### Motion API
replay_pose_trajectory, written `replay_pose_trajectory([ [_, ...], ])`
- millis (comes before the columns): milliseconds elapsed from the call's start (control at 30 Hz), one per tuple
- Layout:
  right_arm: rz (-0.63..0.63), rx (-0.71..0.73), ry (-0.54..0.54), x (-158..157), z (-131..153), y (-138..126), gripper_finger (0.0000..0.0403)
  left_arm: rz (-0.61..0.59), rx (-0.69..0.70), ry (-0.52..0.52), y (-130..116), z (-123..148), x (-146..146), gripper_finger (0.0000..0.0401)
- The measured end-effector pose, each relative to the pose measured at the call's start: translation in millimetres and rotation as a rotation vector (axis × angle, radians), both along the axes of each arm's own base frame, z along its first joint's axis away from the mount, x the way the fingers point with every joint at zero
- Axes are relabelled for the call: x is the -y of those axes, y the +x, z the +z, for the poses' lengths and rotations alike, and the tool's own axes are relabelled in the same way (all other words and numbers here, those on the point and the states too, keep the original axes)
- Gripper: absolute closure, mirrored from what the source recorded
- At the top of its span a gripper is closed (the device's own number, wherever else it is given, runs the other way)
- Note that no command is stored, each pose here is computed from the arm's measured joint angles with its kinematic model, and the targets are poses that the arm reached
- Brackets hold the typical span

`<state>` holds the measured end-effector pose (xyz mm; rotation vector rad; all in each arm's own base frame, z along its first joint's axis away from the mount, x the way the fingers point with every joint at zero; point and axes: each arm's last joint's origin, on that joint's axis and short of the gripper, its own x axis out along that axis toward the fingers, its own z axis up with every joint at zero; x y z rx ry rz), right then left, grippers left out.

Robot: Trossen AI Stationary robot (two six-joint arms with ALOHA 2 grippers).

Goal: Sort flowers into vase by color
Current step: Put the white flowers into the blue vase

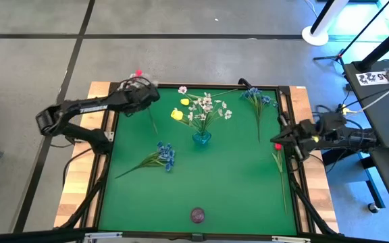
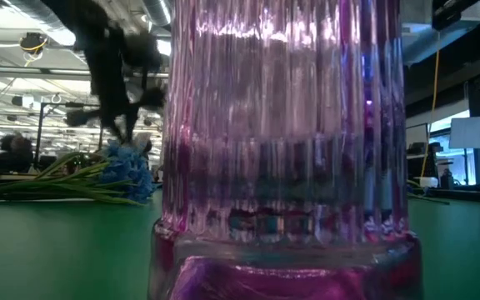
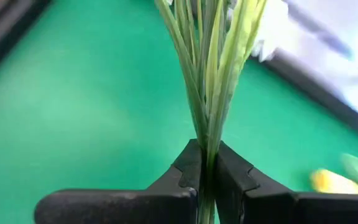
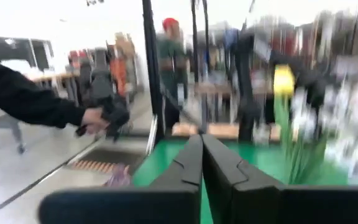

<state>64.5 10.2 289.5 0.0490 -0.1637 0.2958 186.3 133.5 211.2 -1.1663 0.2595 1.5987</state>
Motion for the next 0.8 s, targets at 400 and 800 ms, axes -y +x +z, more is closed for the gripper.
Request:
replay_pose_trajectory([
  [400, -0.169, -0.185, 0.103, 4.7, -47.1, 8.9, 0.0369, -0.240, 0.060, 0.175, 6.7, 41.8, 56.3, 0.0384],
  [800, -0.233, -0.138, 0.159, 6.8, -40.5, 8.5, 0.0394, -0.238, -0.017, 0.002, -13.0, -35.7, 78.0, 0.0339],
])
